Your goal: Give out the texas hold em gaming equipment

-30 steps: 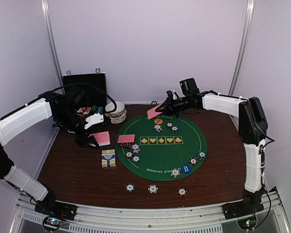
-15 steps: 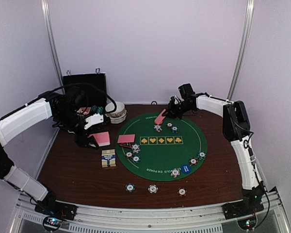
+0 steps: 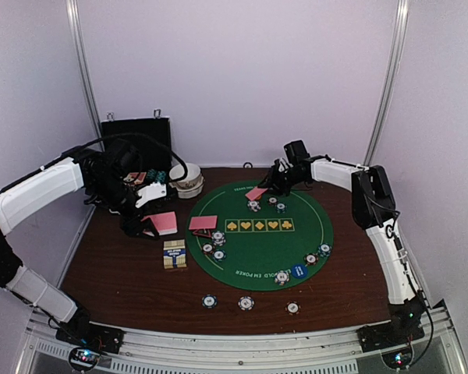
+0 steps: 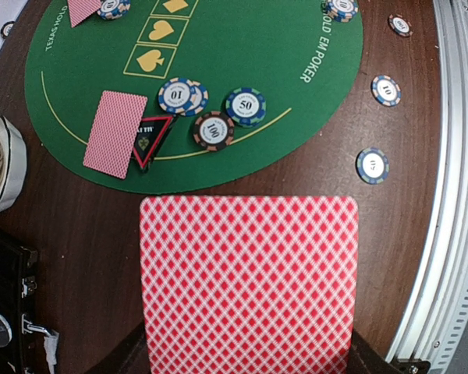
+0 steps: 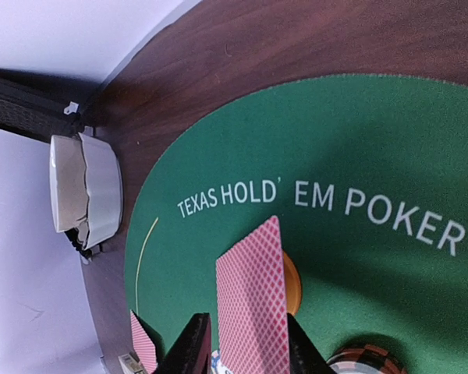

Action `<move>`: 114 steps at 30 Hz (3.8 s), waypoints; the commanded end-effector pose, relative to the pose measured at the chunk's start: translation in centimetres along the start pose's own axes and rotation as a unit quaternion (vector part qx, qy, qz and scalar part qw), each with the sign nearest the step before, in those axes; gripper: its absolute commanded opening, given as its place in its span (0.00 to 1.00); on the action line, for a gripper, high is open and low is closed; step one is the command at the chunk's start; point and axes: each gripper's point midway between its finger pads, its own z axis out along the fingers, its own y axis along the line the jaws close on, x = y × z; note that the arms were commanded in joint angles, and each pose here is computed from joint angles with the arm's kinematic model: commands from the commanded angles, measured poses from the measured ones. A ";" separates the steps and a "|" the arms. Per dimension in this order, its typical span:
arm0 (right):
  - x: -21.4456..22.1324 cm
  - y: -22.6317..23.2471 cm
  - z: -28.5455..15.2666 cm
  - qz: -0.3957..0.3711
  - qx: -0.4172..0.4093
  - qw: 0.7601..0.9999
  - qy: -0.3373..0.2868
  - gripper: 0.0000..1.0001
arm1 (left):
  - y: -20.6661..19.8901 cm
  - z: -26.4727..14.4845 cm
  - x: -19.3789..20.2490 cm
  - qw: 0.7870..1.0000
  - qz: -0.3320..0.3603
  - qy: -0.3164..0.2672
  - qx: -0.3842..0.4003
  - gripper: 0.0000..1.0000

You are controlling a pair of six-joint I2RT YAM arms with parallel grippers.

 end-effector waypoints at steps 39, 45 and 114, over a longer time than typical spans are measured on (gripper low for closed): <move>23.6 21.5 -10.1 -0.085 -0.224 0.968 0.072 0.91 | 0.0 -1.3 -1.4 1.000 0.001 -0.029 -0.005 0.00; 27.1 24.0 -8.0 -0.086 -0.262 0.955 0.108 0.91 | 0.1 -1.3 -1.6 1.000 0.000 -0.031 -0.005 0.00; 29.0 23.3 -3.2 -0.045 -0.251 0.950 0.183 0.34 | 0.0 -1.5 -1.7 0.999 0.004 -0.032 -0.004 0.00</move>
